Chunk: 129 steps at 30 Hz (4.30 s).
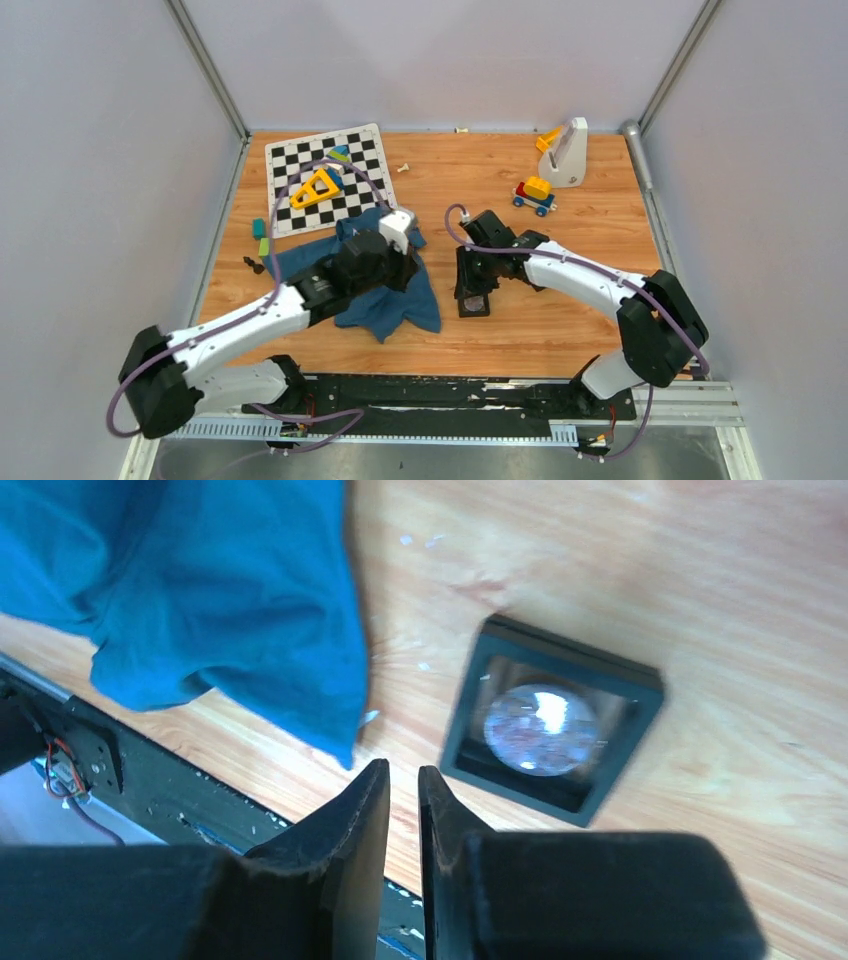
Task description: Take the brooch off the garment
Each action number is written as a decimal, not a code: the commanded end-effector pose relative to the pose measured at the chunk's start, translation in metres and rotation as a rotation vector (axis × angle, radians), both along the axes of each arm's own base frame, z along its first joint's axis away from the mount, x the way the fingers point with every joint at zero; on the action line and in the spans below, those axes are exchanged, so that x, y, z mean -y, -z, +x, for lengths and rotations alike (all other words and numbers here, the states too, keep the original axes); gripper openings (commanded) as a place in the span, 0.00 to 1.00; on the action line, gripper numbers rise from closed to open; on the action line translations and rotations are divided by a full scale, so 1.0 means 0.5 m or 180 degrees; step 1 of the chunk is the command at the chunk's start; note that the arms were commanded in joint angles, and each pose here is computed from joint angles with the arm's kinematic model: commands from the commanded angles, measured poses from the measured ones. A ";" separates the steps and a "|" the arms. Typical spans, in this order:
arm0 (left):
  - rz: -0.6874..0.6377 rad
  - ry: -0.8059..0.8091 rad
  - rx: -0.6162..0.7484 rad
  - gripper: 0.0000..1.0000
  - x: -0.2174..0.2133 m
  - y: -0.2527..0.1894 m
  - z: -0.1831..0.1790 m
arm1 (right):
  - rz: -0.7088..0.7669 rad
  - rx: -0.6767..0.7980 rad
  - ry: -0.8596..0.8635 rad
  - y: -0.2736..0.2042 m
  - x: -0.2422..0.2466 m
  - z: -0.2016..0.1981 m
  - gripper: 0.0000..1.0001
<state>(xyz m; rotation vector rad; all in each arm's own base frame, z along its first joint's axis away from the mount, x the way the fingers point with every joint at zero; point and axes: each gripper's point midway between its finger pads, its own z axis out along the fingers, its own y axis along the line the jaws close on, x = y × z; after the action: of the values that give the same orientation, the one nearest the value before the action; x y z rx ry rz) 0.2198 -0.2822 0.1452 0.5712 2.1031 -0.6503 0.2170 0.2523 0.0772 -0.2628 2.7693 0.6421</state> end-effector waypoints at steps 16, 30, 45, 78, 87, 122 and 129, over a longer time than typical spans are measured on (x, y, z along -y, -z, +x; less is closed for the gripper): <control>0.0123 -0.1300 -0.0025 0.37 -0.242 -0.053 0.125 | -0.0744 0.0022 0.0581 0.122 0.066 0.030 0.27; 0.0406 -0.1027 -0.0115 0.61 -0.206 0.011 0.261 | 0.0477 0.0291 -0.0017 -0.011 -0.091 0.075 0.54; 0.0251 -0.0281 -0.0515 0.52 -0.106 0.095 0.278 | 0.0711 -0.0015 -0.0110 0.088 -0.191 0.088 0.37; -0.0485 -0.1335 0.1413 0.00 -0.334 -0.736 0.297 | 0.1170 0.1930 0.0394 -0.606 -0.023 0.371 0.00; -0.0220 -0.1745 0.1651 0.00 -0.427 -0.778 0.161 | 0.1860 0.1469 -0.0935 -0.634 -0.162 0.130 0.00; 0.0735 -0.0941 -0.0238 0.85 -0.173 -0.140 0.373 | 0.0964 0.0561 0.0184 -0.153 0.031 0.060 0.00; 0.0853 -0.1208 -0.0350 0.74 -0.262 -0.072 0.187 | 0.1027 0.0544 0.0143 -0.148 0.022 0.066 0.00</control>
<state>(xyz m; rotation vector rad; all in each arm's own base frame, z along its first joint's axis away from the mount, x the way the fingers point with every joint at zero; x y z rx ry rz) 0.3520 -0.1732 0.2087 0.3174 2.2871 -0.2898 0.2432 0.2377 0.1435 -0.1407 2.5126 0.9670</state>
